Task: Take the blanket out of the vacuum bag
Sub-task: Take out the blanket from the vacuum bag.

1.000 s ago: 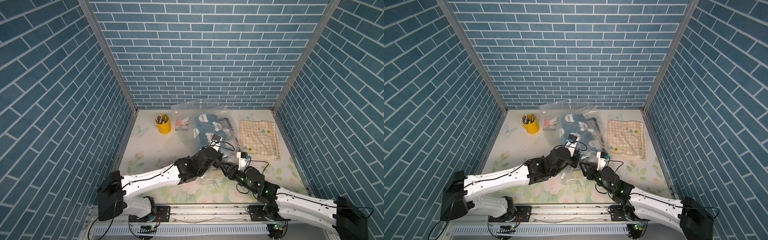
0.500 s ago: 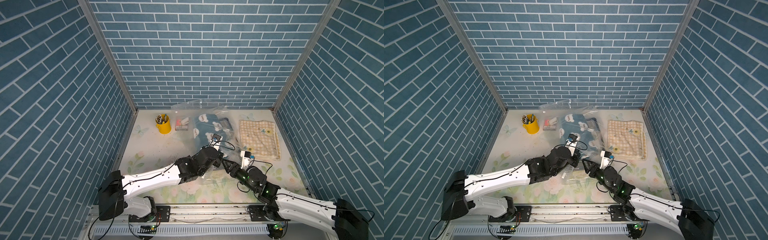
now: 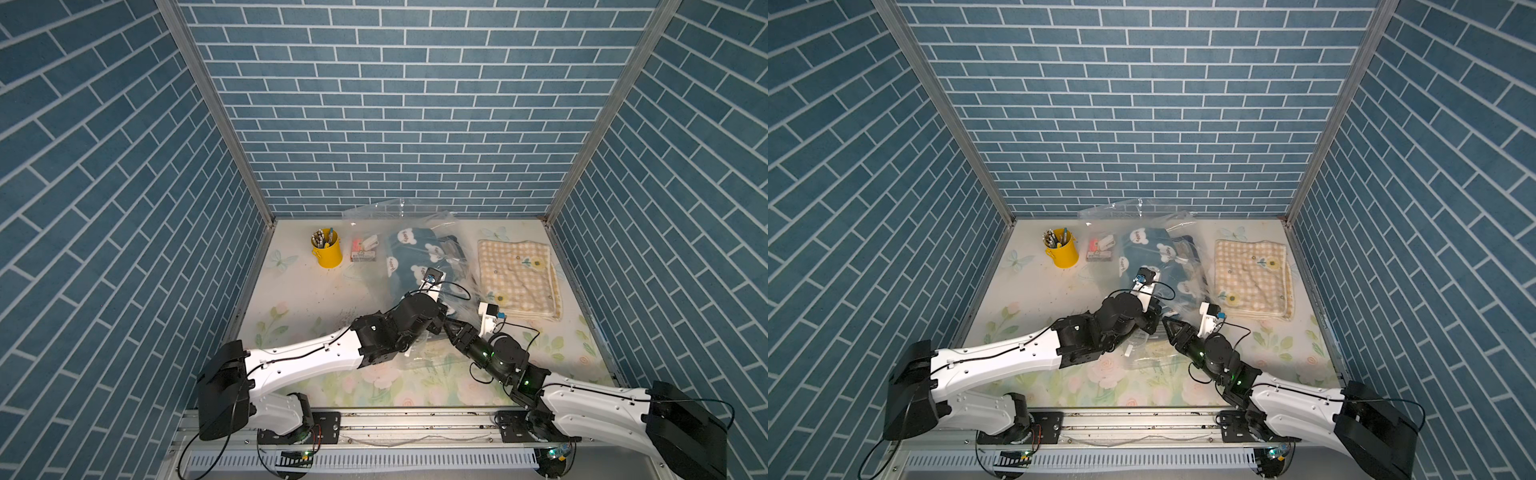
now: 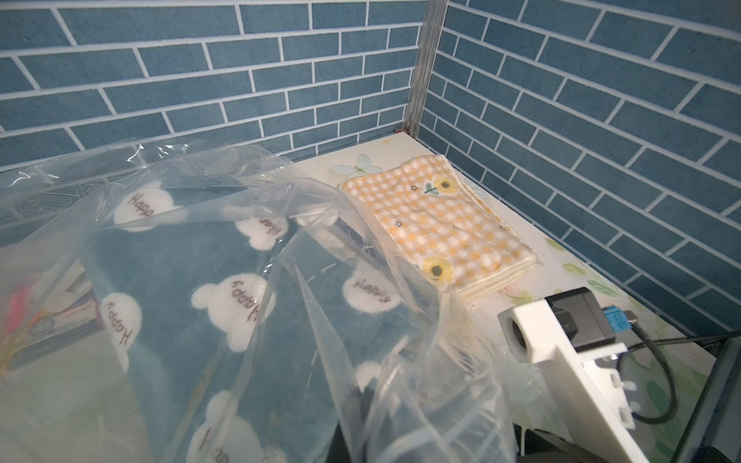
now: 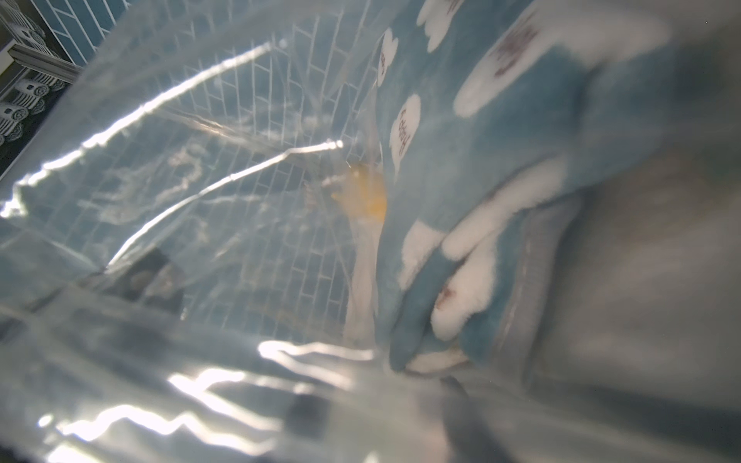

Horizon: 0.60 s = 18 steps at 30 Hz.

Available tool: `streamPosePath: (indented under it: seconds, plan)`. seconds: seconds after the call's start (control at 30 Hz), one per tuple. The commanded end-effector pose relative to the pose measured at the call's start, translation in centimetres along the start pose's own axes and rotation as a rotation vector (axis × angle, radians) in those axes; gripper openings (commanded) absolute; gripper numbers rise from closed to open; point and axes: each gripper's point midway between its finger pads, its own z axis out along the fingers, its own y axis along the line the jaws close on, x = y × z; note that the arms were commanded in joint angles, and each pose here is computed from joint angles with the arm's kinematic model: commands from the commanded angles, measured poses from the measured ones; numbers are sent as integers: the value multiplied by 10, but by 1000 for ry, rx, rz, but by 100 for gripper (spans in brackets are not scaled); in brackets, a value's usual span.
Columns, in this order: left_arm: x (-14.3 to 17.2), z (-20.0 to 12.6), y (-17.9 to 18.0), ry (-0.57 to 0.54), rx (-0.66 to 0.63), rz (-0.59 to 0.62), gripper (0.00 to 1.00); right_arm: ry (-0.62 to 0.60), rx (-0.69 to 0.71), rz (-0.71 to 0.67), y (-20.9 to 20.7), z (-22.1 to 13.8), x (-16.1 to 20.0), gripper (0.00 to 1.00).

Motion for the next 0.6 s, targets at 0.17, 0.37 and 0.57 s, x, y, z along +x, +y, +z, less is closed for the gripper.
streamPosePath:
  seconds: [0.17,0.37,0.57]
  plan:
    - [-19,-5,-1,-69,9,-42,0,-59,2,64,-5,-4,-7,50]
    - [-19,-5,-3,-71,21,-45,0,-49,-9,109,-6,-1,-3,56]
    - [-20,-4,-4,-73,25,-52,0,-29,-39,146,-1,7,2,59]
